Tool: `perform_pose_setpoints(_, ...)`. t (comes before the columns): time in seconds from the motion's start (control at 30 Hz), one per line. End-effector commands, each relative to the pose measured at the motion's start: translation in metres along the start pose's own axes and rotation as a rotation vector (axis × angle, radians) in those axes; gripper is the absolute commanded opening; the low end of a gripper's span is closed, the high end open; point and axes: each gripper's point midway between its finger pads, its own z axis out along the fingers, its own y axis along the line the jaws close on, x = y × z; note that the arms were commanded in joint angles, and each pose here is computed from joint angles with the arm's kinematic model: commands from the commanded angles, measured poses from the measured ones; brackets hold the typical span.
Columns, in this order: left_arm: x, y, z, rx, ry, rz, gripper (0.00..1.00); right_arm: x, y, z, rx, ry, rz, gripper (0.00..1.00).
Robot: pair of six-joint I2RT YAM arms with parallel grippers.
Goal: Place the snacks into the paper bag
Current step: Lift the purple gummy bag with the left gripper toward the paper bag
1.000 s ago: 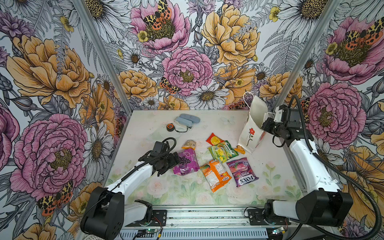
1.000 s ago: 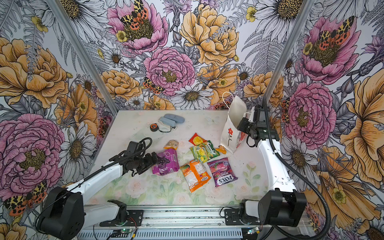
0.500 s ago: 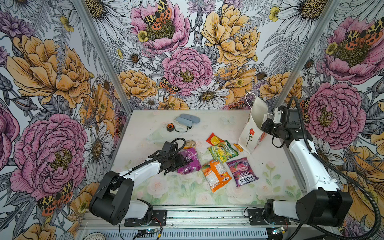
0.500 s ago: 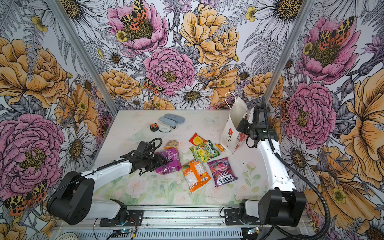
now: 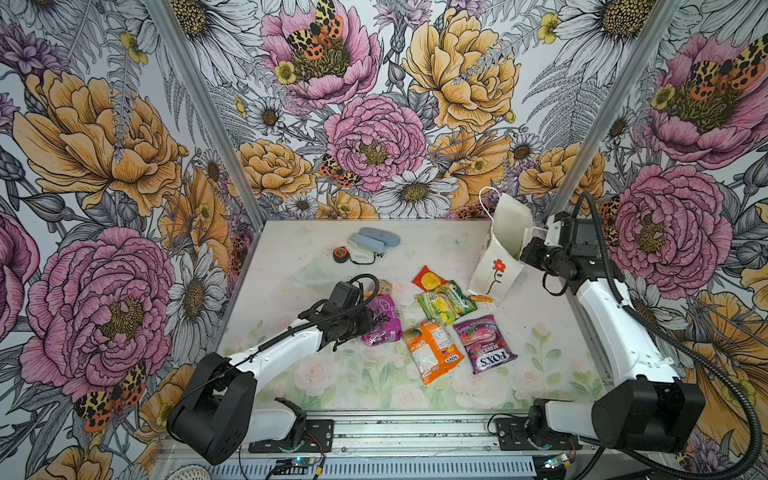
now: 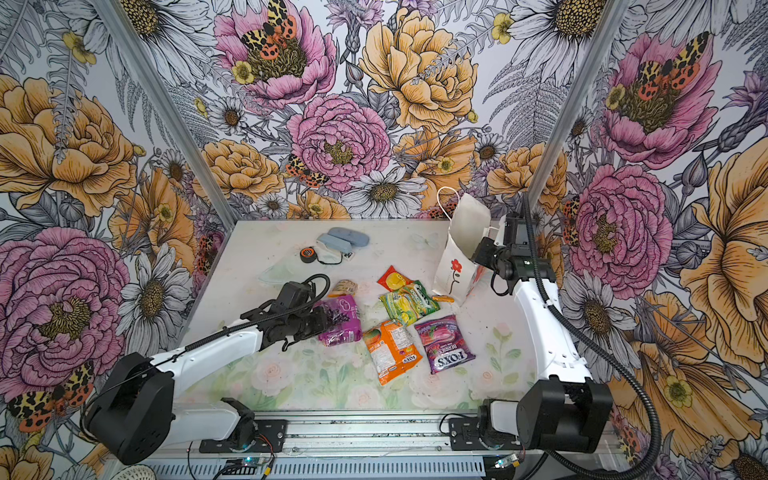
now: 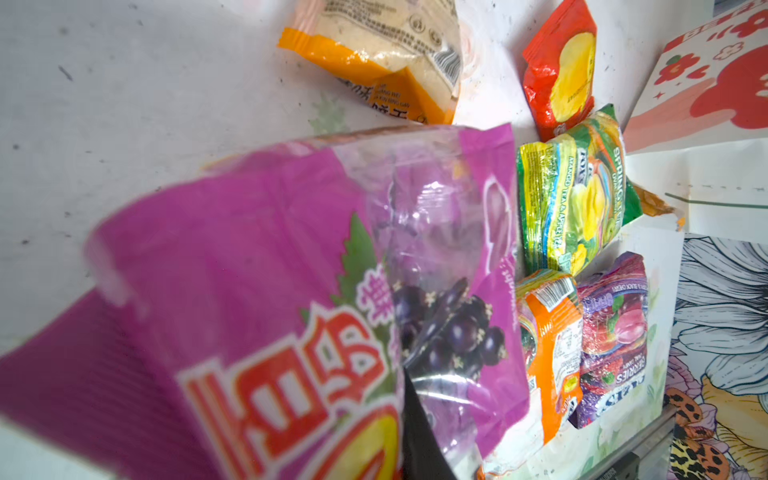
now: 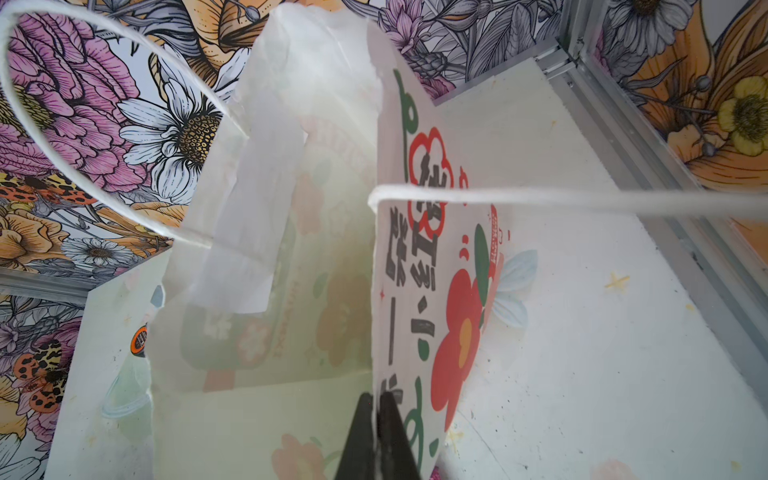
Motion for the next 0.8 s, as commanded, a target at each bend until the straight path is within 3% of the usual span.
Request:
perform_pose_setpoints(0.0,-0.023,-0.004,-0.022,-0.025,-0.111,0.050,0.13,-0.007,0.014,0.001,-0.038,-0.003,-0.016,0.00)
perform_pose_setpoints(0.23,-0.050,-0.028,-0.064,0.025,-0.236,0.123,0.09,-0.006,0.046,0.009,-0.116,0.029,-0.091,0.00)
perform_pose_setpoints(0.43,-0.073,-0.059,-0.091,0.086,-0.288,0.166,0.03,-0.004,0.048,0.014,-0.115,0.040,-0.110,0.00)
perform_pose_setpoints(0.77,-0.102,-0.139,-0.135,0.174,-0.344,0.336,0.00,-0.004,0.048,0.015,-0.112,0.043,-0.127,0.00)
